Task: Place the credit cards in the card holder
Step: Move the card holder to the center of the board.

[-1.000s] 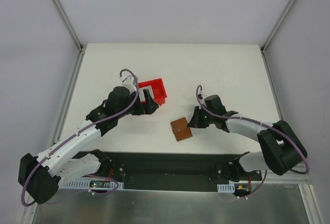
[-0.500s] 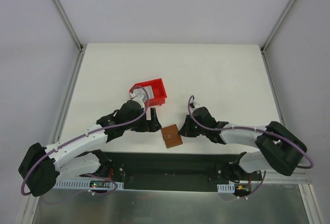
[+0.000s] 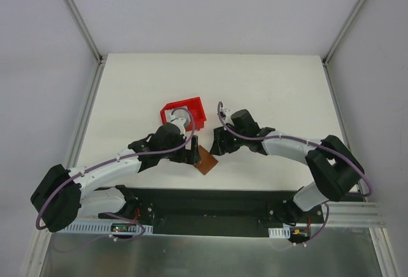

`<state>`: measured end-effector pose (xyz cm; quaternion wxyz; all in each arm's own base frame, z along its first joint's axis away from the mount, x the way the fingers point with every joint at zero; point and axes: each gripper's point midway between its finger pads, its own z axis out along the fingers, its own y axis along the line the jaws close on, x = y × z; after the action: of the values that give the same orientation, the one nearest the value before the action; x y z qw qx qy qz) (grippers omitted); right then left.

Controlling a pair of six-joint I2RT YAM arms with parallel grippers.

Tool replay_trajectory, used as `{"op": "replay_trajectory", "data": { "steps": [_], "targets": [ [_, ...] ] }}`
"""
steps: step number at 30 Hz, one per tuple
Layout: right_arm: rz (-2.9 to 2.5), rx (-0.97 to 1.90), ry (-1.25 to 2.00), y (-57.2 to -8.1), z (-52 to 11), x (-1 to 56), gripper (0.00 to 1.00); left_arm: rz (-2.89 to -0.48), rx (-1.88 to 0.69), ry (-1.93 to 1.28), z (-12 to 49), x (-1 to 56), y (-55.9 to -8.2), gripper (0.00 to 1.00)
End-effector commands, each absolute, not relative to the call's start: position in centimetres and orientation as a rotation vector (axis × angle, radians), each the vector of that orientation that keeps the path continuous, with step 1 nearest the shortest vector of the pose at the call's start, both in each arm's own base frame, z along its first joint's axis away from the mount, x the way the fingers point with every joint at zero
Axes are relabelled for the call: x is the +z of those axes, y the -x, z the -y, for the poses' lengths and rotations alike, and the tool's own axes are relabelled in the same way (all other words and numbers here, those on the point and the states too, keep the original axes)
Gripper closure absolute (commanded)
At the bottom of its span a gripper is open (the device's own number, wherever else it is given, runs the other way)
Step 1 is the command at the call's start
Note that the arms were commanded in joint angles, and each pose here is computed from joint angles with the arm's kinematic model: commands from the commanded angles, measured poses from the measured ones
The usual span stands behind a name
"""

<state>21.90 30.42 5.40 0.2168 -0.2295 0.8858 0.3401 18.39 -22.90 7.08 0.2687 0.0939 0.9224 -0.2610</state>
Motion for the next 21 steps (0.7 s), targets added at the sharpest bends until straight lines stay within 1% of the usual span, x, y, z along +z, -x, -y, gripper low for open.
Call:
{"op": "replay_trajectory", "data": {
  "steps": [1,3,5,8,10,12,14,19,21],
  "targets": [
    [-2.513,0.869,0.441,-20.6,-27.4,5.5,0.41,-2.344,-0.669,-0.31,23.9,9.1,-21.3,0.02],
    [-2.526,0.918,0.305,-19.8,-27.0,5.5,0.42,-2.321,-0.672,-0.35,24.6,9.1,-21.9,0.02],
    [-2.492,1.028,0.185,-18.9,-27.8,5.7,0.43,-2.311,-0.672,-0.387,25.4,9.0,-22.6,0.02],
    [-2.486,1.056,0.02,-18.4,-28.3,5.5,0.45,-2.318,-0.68,-0.446,26.4,8.3,-23.0,0.03],
    [-2.485,1.046,-0.028,-18.2,-28.6,5.2,0.45,-2.328,-0.679,-0.46,26.7,7.8,-23.2,0.03],
    [-2.489,1.037,-0.081,-18.2,-28.8,4.9,0.48,-2.349,-0.659,-0.454,26.5,7.2,-23.4,0.04],
    [-2.492,1.033,-0.116,-18.2,-29.1,4.5,0.48,-2.375,-0.665,-0.432,26.2,6.5,-23.3,0.03],
    [-2.516,1.016,-0.172,-18.5,-29.2,3.3,0.49,-2.447,-0.665,-0.389,25.5,4.5,-22.4,0.06],
    [-2.518,1.009,-0.174,-18.7,-29.4,3.1,0.49,-2.467,-0.696,-0.376,25.6,3.9,-21.7,0.12]
  ]
}}
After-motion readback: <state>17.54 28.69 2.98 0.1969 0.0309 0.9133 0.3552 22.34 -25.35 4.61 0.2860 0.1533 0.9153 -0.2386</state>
